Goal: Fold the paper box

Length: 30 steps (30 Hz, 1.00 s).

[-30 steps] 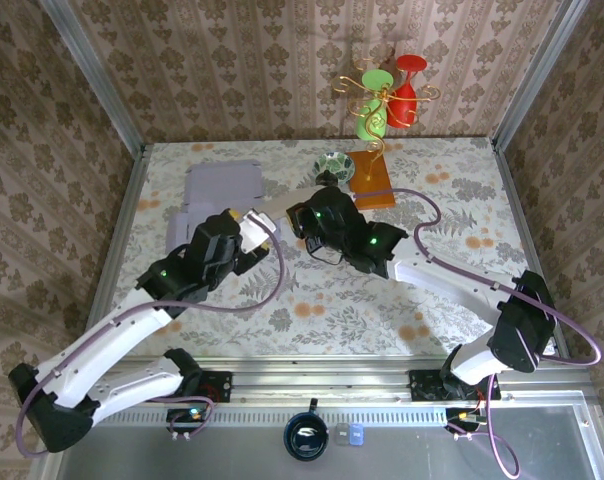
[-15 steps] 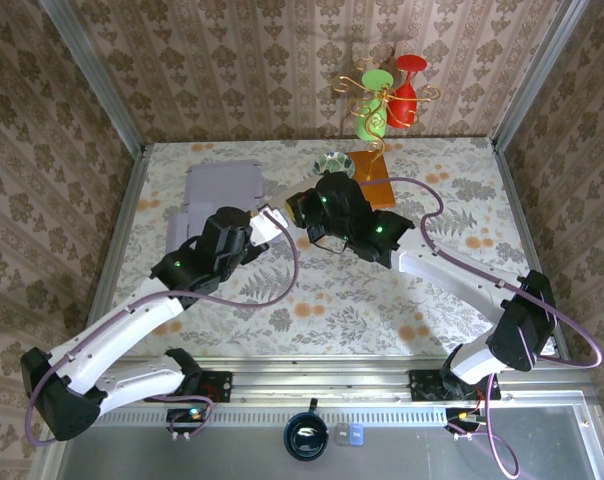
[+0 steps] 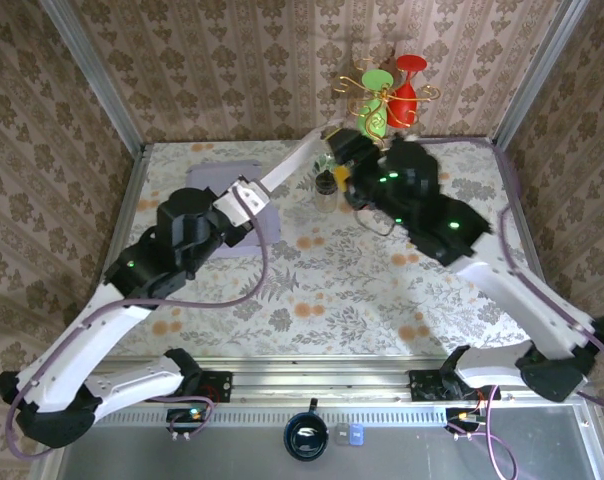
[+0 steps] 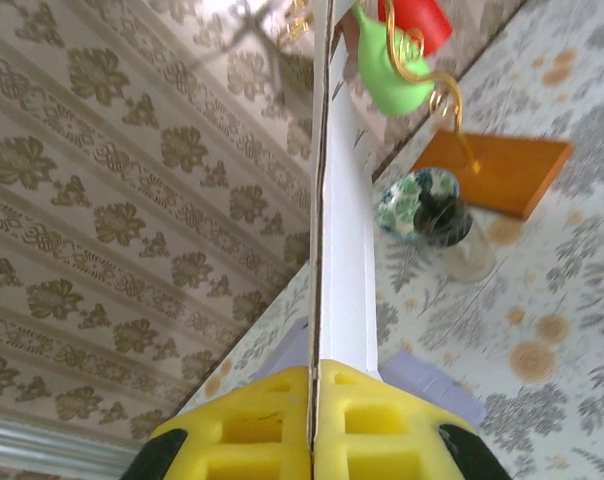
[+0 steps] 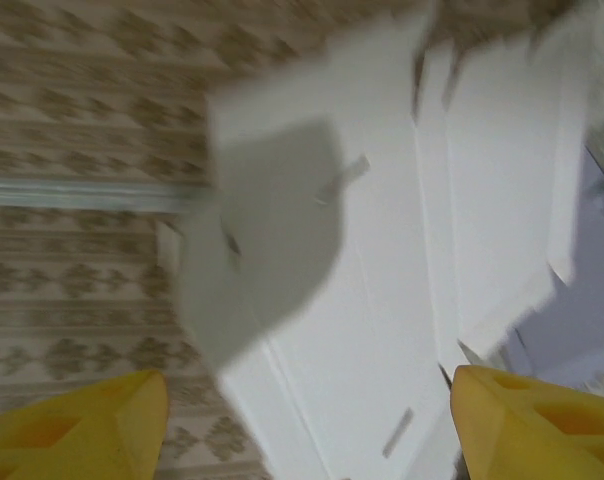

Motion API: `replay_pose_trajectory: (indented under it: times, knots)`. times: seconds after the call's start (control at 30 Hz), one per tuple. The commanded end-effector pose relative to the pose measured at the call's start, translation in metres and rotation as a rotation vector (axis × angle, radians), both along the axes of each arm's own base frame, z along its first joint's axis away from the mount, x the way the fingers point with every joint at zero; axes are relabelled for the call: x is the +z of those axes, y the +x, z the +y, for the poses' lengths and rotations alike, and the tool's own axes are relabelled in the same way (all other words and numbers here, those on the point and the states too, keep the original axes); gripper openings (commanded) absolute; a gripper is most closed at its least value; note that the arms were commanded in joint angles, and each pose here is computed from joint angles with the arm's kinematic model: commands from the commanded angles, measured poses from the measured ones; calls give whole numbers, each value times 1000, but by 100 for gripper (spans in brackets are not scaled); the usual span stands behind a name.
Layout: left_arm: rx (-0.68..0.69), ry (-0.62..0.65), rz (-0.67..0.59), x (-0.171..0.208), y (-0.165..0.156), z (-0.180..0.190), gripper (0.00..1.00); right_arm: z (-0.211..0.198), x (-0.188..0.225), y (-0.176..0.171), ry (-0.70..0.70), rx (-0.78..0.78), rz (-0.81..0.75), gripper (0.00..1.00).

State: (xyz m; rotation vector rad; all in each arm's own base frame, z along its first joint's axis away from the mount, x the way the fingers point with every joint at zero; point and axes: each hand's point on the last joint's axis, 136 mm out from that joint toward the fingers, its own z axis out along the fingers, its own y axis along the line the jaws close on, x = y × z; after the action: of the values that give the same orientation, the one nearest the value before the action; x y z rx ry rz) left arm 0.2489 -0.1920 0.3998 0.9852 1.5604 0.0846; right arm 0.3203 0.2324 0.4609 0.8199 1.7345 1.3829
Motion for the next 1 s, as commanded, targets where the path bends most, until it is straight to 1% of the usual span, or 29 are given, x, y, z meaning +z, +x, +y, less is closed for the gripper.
replay_pose_trajectory:
  times: [0.0, 0.1, 0.17, 0.27, 0.37, 0.5, 0.63, 0.77, 0.87, 0.97]
  knots:
    - [-95, -74, 105, 9, -27, -4, 0, -50, 27, -13, -104, -129, -82, 76]
    - [-188, -99, 212, 9, -41, -16, 0, -74, 37, -22, -118, -180, -94, 75]
    - [-251, -139, 316, 8, -49, -28, 0, -87, 40, -28, -127, -206, -96, 75]
    - [-328, -186, 465, 0, -54, -50, 0, -103, 33, -37, -158, -238, -59, 73]
    - [-332, -208, 582, -18, -44, -69, 0, -112, 25, -43, -191, -249, -20, 73]
    - [-319, -187, 703, -46, -24, -98, 0, -115, -9, -48, -214, -251, 115, 71]
    - [-275, -118, 737, -74, 0, -116, 0, -98, -43, -41, -158, -218, 212, 68]
    - [-257, -48, 754, -94, 19, -131, 0, -70, -84, -22, -76, -174, 351, 61]
    - [-225, 35, 731, -105, 30, -135, 0, -56, -109, -6, -40, -158, 443, 58]
    - [-211, 95, 697, -109, 35, -138, 0, -45, -123, 8, -5, -146, 505, 54]
